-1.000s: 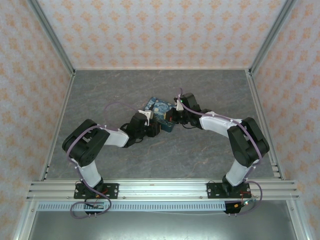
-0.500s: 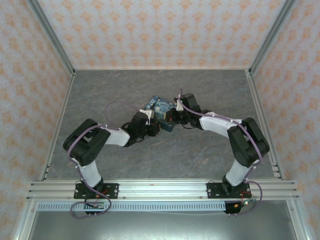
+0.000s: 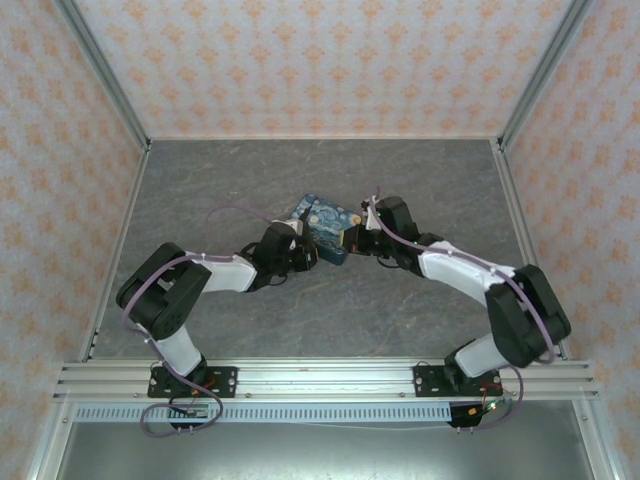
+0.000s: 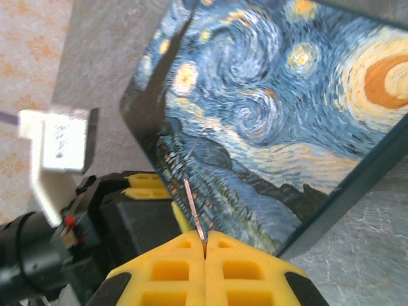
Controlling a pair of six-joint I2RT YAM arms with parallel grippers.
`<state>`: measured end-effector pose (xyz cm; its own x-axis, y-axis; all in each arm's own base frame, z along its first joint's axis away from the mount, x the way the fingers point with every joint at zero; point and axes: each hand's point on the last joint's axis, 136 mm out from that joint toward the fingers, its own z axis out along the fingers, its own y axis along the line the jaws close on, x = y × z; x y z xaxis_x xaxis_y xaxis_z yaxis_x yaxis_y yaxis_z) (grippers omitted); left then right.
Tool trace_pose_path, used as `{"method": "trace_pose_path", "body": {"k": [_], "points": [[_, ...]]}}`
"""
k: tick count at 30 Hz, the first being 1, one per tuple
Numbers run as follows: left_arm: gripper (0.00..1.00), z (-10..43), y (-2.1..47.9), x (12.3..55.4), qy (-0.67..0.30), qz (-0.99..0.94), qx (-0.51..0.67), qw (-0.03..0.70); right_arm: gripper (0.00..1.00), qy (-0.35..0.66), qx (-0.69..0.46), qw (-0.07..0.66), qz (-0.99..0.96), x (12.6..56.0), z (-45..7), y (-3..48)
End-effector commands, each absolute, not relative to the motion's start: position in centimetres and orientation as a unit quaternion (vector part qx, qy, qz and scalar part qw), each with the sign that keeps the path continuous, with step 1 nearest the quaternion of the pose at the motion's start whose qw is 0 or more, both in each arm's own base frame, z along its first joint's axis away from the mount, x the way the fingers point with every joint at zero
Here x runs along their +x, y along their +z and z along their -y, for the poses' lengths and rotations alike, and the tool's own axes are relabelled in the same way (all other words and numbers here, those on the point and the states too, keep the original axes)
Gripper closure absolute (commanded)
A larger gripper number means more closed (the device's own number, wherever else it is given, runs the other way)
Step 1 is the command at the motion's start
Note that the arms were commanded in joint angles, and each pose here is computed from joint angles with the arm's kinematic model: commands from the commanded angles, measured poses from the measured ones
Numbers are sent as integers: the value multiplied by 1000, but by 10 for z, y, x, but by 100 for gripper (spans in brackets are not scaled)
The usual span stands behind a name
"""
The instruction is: Unlock the padlock with the key
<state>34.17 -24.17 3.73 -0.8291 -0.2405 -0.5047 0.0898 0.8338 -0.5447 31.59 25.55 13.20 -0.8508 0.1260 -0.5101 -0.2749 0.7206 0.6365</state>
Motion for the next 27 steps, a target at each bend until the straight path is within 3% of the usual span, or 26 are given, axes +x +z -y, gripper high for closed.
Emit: {"method": "trace_pose_path", "body": {"k": [1, 14, 27], "points": [[77, 251, 60, 340, -308, -909, -76, 270, 100, 360, -90, 315, -874, 306, -246, 146], [80, 257, 99, 327, -348, -900, -180, 193, 100, 343, -216, 334, -851, 237, -256, 126], [79, 262, 133, 319, -373, -886, -229, 151, 100, 333, -245, 333, -848, 244, -273, 105]]}}
